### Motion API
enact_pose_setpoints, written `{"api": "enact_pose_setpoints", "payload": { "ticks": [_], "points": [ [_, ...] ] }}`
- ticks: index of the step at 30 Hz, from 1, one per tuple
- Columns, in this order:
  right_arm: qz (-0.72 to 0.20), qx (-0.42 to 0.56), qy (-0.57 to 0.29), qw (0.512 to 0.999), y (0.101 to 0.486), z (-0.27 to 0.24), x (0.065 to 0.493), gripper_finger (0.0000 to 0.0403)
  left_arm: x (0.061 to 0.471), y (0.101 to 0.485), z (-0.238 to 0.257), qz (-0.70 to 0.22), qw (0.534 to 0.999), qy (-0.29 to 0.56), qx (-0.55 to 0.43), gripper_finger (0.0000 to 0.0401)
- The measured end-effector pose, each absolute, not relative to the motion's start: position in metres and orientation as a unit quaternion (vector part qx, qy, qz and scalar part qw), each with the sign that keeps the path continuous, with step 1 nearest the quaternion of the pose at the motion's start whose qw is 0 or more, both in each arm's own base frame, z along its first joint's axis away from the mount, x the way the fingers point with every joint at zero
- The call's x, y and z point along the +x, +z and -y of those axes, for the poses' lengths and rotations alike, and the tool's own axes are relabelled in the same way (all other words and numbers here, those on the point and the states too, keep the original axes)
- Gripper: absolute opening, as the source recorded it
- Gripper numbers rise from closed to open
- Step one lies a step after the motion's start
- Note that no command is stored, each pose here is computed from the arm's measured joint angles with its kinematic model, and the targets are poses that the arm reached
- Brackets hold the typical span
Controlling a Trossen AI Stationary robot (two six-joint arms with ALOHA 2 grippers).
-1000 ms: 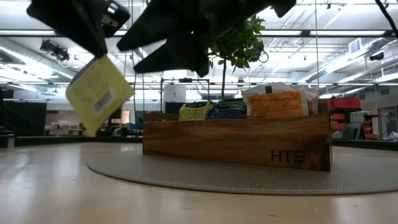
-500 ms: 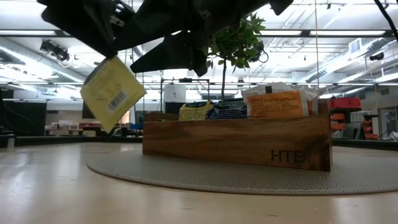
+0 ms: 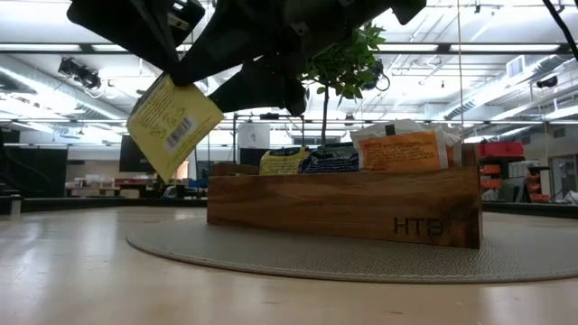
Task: Pick & Place Tea
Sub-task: Put the yellow tea bag into the top section of the wooden organizer
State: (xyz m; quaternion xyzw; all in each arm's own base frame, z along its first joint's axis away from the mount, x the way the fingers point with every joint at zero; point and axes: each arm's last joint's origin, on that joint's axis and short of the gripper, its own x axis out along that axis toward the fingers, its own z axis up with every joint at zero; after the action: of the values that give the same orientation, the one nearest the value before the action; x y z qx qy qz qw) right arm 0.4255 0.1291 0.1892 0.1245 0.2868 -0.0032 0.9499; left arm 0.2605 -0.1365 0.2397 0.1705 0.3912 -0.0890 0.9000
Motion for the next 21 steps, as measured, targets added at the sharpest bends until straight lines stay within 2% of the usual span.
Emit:
{"api": "enact_pose_setpoints", "payload": {
  "ticks": [4,8,12,17,21],
  "points": [
    [-0.293,0.13,-0.001,0.947,0.188,-0.129,0.425,0.0217,0.262,0.241,0.137,-0.38,0.903,-0.092,0.175,0.0001],
    [-0.299,0.137,-0.003,0.944,0.187,-0.127,0.425,0.019,0.265,0.248,0.137,-0.374,0.907,-0.09,0.173,0.0001],
    [-0.301,0.139,0.005,0.943,0.187,-0.128,0.425,0.0132,0.267,0.254,0.138,-0.365,0.908,-0.094,0.181,0.0001],
    [-0.3,0.128,0.009,0.945,0.188,-0.128,0.425,0.0019,0.267,0.255,0.138,-0.365,0.909,-0.091,0.178,0.0004],
    [-0.302,0.125,0.009,0.945,0.187,-0.128,0.424,0.0014,0.267,0.255,0.138,-0.366,0.911,-0.088,0.171,0.002]
  ]
}}
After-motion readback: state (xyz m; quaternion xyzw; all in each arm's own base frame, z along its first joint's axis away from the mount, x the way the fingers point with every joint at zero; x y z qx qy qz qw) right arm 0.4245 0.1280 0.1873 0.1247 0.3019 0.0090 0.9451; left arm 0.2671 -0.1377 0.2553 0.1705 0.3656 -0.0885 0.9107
